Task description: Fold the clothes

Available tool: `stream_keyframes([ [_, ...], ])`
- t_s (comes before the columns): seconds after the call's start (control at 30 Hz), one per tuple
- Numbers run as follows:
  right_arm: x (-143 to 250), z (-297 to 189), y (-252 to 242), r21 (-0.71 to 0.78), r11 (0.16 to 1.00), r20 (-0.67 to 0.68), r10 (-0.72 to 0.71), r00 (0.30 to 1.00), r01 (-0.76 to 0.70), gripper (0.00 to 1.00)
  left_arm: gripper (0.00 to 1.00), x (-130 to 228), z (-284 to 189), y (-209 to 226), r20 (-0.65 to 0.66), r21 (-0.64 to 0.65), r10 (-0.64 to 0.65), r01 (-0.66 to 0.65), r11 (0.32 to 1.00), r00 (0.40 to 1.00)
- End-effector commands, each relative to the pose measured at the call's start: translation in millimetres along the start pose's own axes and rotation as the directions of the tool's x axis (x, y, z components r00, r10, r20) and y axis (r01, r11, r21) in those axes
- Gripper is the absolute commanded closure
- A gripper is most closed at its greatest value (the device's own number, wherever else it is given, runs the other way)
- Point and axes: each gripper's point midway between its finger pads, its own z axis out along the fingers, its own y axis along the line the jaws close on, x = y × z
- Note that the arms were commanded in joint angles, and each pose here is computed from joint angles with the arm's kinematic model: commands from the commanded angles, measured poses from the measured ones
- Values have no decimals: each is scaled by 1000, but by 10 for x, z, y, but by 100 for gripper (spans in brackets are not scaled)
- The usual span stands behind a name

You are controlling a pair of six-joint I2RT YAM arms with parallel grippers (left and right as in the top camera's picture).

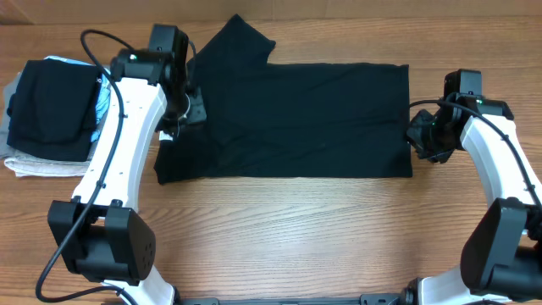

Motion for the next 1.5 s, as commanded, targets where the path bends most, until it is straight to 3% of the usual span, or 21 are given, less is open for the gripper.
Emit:
stream_keyframes([
  [0.0,-70,34,-98,59,994,12,-91,996,91,56,62,209,171,148,-82,-43,-50,46,998,995],
  [0.3,76,278,-219,104,988,-98,-102,990,112,53,47,570,529,630,-215,-146,-170,141,979,962],
  [0.4,88,330,-251,121,985,-112,-106,988,119,45,25,639,612,708,-236,-155,-184,150,977,954],
  [0.53,93,358,-270,130,984,-119,-104,987,119,41,18,731,702,766,-259,-163,-199,160,973,945],
  [0.73,136,405,-306,136,983,-130,-102,986,119,41,21,850,808,910,-290,-179,-246,200,963,925],
  [0.83,144,434,-315,135,984,-127,-102,987,119,41,30,864,868,970,-289,-170,-301,260,950,909],
  [1.23,144,475,-322,132,984,-119,-105,987,120,41,35,799,1113,995,-305,15,-436,461,887,847],
  [1.47,144,475,-322,132,984,-119,-104,987,120,41,45,700,1263,1009,-243,47,-434,458,888,867],
])
